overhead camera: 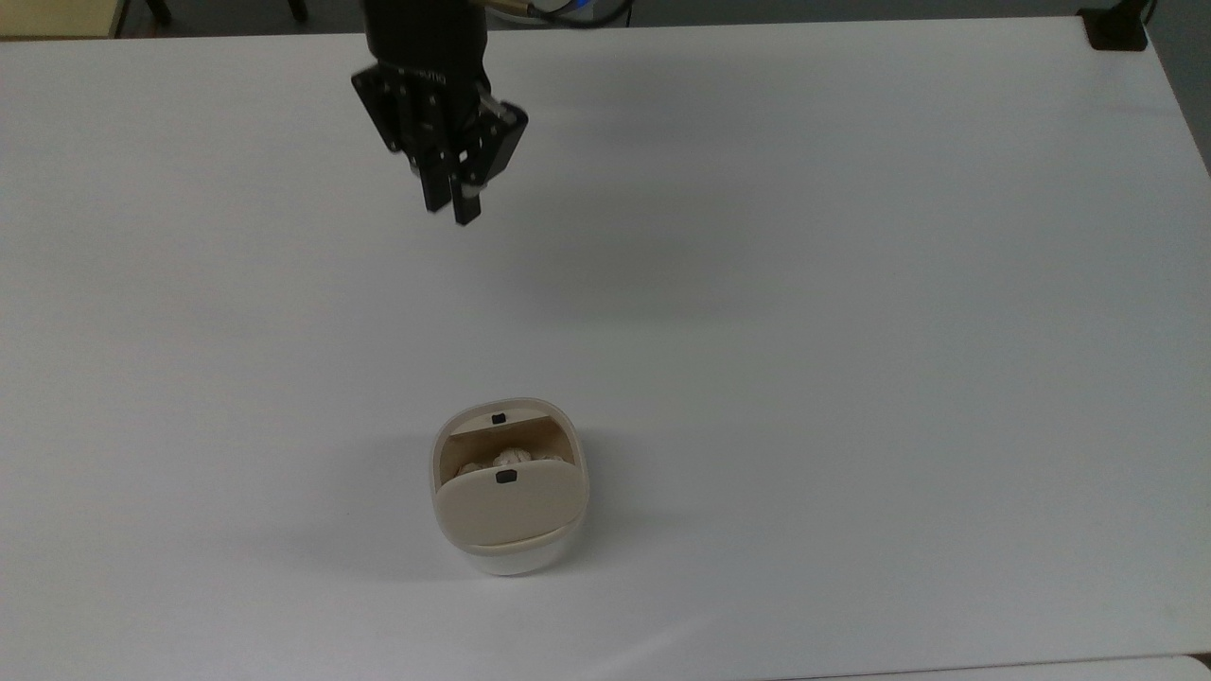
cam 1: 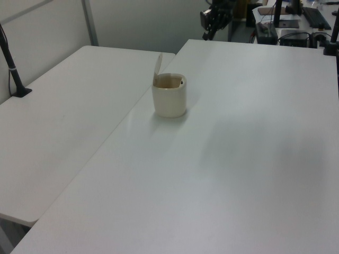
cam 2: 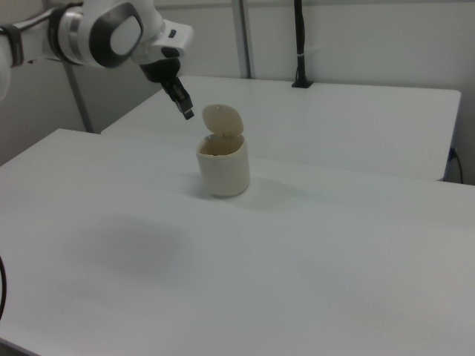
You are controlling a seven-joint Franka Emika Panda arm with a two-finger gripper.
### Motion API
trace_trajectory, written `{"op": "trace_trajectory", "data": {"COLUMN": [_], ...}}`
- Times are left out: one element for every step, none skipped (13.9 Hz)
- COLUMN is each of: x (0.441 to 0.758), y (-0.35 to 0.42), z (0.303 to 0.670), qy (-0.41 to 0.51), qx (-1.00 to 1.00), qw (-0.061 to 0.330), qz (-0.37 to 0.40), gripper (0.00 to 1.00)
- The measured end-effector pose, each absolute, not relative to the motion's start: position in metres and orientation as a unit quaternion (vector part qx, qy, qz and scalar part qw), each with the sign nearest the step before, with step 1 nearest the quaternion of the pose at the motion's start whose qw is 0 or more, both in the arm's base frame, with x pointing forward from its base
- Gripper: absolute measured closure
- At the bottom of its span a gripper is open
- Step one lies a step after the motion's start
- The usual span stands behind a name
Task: Open the trash bin
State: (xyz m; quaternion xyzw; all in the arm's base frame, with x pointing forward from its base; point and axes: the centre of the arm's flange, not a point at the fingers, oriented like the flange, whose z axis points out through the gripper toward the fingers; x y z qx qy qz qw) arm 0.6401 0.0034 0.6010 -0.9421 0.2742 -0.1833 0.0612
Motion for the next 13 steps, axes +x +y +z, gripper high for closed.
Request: {"op": "trace_trajectory", "data": {"x": [0.629,0.622,0.615,0.608,0.601,0.594,0.587,0.58,0.572,0.564,0.551,0.544,0.537], "y": [0.004,0.005,0.005,0.006,0.007,0.007,0.008,0.009,0.011,0.014,0.021,0.025,0.028], "z": [0.609,0.613,0.618,0.622,0.626,0.63,0.633,0.635,0.635,0.634,0.633,0.631,0.629], "qy": [0.274,0.274,0.273,0.272,0.271,0.271,0.27,0.268,0.267,0.264,0.257,0.253,0.249], "qx": [-0.946,-0.948,-0.95,-0.952,-0.954,-0.955,-0.956,-0.958,-0.959,-0.961,-0.964,-0.966,-0.967], "qw": [0.058,0.056,0.054,0.052,0.05,0.049,0.049,0.048,0.047,0.045,0.042,0.039,0.036], "qz": [-0.163,-0.151,-0.139,-0.128,-0.118,-0.11,-0.103,-0.094,-0.083,-0.069,-0.05,-0.037,-0.022], "gripper": [0.56,0.46,0.36,0.26,0.15,0.07,0.0,0.0,0.0,0.0,0.0,0.0,0.0]}}
